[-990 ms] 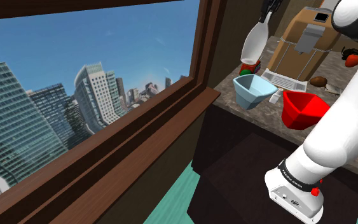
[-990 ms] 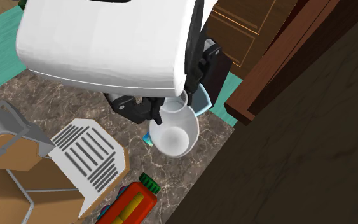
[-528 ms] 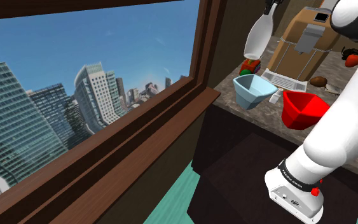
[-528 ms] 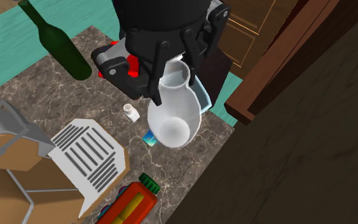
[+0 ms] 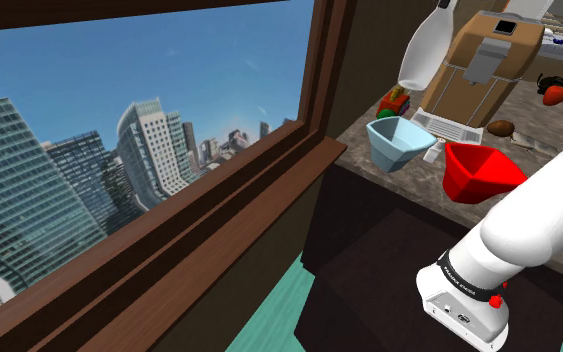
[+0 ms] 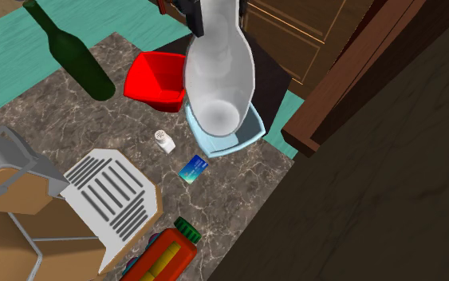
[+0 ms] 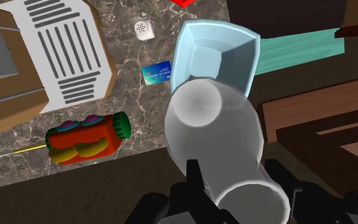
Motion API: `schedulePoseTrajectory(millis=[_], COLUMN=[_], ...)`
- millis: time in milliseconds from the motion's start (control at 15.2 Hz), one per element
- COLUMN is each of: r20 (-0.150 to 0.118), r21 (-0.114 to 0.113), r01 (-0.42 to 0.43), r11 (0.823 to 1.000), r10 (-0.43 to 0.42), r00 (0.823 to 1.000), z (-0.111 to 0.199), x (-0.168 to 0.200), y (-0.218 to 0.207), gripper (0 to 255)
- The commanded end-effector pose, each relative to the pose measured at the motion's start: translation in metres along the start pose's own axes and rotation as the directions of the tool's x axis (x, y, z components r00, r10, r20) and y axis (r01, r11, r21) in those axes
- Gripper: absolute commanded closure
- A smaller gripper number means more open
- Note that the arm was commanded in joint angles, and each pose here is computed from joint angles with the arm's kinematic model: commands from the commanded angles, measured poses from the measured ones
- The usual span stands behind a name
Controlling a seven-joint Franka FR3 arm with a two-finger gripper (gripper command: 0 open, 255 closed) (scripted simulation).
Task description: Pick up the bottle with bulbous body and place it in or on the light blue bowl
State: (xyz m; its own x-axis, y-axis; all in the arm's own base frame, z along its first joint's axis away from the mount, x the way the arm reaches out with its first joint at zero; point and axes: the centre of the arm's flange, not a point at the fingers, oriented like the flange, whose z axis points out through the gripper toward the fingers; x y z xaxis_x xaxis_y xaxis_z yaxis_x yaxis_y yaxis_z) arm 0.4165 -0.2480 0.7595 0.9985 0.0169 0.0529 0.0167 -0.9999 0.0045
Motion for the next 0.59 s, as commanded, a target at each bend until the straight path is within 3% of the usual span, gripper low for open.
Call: schedulePoseTrajectory(millis=[0, 264, 528], r20=[0.001, 0.001, 0.001], r21=[-0.001, -0.001, -0.001], r01=[-0.001, -0.001, -0.001], r11=[1.000, 1.000, 1.000], r10=[0.001, 0.001, 0.001], r00=[1.000, 1.000, 1.000], z=[-0.015, -0.044, -0.023], x=[-0.018, -0.054, -0.055], y=[-0.017, -0.047, -0.047], gripper=[255, 255, 255])
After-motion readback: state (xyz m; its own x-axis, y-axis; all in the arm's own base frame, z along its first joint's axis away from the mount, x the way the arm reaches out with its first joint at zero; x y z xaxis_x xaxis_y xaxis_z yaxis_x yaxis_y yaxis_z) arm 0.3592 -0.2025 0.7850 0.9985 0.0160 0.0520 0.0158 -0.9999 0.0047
